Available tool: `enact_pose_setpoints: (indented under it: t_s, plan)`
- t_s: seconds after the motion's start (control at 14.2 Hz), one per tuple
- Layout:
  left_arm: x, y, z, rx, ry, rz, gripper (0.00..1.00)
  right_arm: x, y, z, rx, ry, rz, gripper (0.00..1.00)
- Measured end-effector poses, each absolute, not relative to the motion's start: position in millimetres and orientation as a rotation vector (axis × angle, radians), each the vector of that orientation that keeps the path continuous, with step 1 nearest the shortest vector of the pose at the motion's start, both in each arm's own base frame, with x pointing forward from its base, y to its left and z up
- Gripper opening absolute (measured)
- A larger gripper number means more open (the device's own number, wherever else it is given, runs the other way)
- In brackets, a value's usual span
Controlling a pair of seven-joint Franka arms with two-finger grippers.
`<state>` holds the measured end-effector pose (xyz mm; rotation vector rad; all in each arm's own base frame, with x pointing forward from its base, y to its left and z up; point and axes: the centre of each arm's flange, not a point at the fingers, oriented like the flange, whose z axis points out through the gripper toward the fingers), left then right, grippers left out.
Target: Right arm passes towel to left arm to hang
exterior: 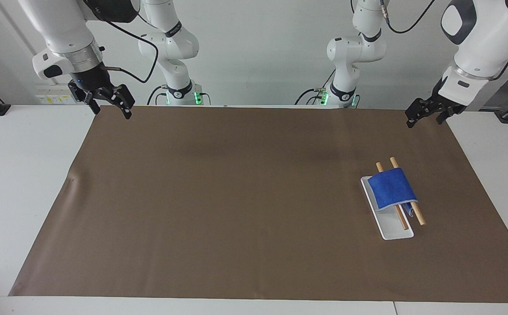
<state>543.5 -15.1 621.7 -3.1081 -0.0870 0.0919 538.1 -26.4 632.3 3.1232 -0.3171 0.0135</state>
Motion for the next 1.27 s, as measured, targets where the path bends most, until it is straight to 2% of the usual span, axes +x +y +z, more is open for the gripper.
enact_pose_setpoints:
  t_s: [0.07, 1.27]
  plan:
    - [541, -18, 626, -3.108, -0.079, 0.085, 1.0, 538, -26, 632, 3.123, -0.316, 0.014, 1.0]
    - [538, -31, 628, -3.108, -0.039, 0.078, 1.0, 540, -22, 628, 3.127, -0.305, 0.017, 1.0]
